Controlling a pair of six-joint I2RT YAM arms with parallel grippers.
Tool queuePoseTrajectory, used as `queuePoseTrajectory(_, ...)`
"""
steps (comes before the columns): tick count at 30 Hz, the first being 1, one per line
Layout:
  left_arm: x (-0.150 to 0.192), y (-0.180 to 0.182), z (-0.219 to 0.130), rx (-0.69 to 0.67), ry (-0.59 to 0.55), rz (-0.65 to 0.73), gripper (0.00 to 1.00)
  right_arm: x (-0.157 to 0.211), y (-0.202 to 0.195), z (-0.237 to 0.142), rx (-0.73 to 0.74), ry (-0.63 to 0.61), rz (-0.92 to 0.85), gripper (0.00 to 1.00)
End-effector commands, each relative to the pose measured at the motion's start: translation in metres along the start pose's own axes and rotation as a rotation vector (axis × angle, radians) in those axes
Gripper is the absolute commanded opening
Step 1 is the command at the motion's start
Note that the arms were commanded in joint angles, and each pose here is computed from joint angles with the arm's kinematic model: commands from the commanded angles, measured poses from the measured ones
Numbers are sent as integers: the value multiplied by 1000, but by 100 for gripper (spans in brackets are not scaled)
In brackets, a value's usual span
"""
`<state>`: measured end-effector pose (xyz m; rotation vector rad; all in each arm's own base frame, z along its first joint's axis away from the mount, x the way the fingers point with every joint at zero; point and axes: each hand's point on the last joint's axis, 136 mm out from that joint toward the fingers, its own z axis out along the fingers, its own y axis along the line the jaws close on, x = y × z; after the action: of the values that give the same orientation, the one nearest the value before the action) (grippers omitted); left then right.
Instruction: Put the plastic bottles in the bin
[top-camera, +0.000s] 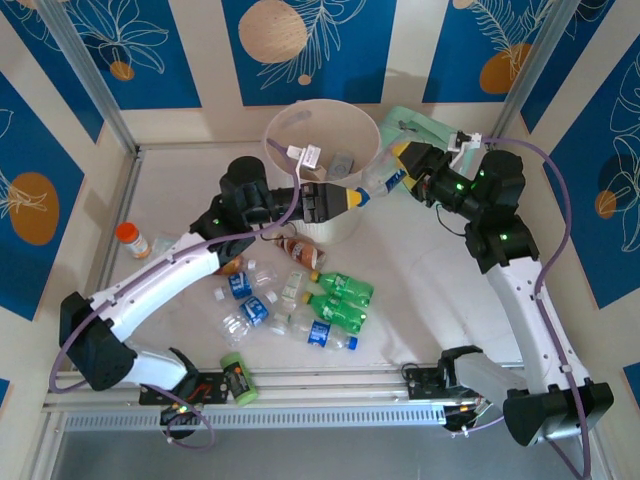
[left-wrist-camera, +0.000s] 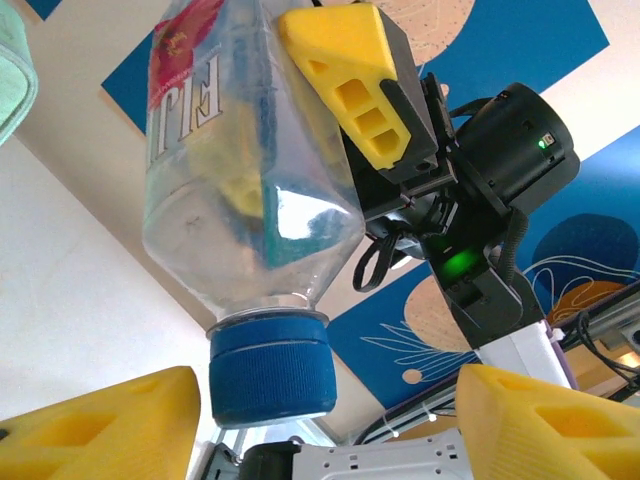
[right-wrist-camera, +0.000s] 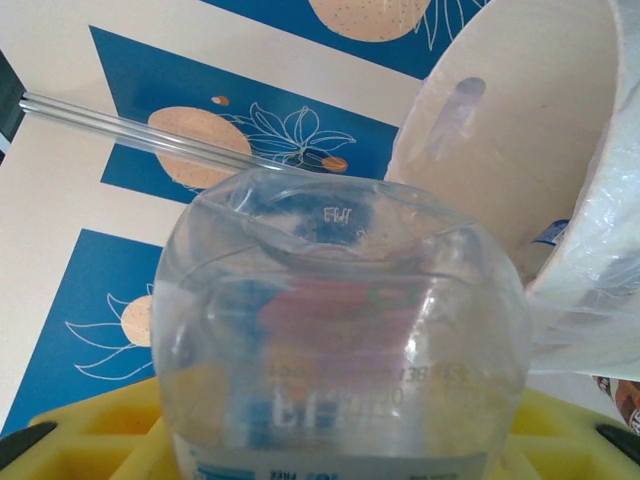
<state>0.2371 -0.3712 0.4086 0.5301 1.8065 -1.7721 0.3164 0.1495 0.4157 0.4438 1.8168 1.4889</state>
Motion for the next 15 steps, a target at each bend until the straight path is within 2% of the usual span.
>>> queuePoseTrajectory(1,-7,-24,3,82,3,41,64,4,9,2,-46,24,-1,51)
queuePoseTrajectory(6,-7,-22,6,92,5,36,58,8,11,5,-60,38,5,51)
queuePoseTrajectory(15,-9,-23,7,95,4,45,52,16,9,10,-56,61,6,51)
